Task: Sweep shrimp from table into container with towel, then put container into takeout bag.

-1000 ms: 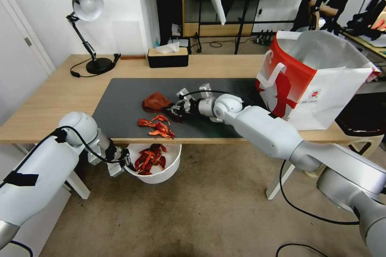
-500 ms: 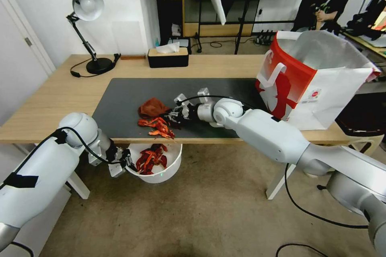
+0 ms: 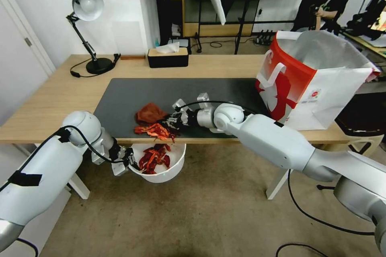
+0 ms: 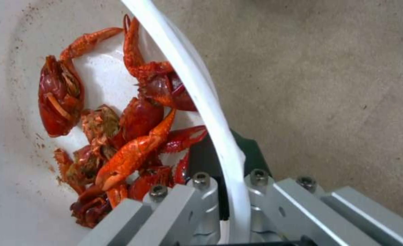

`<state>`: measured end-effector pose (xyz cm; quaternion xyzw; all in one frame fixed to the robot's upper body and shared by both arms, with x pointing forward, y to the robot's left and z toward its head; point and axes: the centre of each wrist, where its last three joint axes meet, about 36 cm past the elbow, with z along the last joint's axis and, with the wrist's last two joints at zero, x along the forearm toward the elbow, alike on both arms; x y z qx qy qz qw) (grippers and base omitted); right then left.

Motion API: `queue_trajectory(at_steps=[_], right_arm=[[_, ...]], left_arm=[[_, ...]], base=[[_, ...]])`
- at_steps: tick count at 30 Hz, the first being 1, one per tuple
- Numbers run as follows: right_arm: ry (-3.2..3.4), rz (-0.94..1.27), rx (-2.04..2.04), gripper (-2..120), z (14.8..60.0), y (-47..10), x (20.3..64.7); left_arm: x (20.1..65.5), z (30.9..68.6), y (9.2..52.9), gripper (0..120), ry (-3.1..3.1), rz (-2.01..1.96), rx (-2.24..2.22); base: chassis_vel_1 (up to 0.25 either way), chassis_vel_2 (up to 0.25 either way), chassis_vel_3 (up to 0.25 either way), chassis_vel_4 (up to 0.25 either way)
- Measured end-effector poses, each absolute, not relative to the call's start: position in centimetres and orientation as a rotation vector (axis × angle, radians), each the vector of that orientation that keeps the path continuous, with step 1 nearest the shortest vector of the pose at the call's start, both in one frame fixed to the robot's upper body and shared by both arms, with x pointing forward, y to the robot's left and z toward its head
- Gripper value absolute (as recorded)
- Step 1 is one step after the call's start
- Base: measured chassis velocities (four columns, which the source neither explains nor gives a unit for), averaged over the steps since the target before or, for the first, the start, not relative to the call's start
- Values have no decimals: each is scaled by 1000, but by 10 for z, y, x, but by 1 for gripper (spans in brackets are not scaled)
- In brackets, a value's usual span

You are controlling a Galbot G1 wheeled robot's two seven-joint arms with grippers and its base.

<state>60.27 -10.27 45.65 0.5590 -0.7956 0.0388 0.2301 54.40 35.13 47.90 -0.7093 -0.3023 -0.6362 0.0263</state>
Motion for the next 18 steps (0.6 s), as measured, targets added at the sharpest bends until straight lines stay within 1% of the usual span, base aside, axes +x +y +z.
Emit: queue_trajectory(at_steps=[18], right_arm=[[-2158, 96, 1586, 10, 460, -100, 581]], left_arm=[[546, 479, 348, 0, -946, -1970, -2197]], base=[[0, 0, 0, 0]])
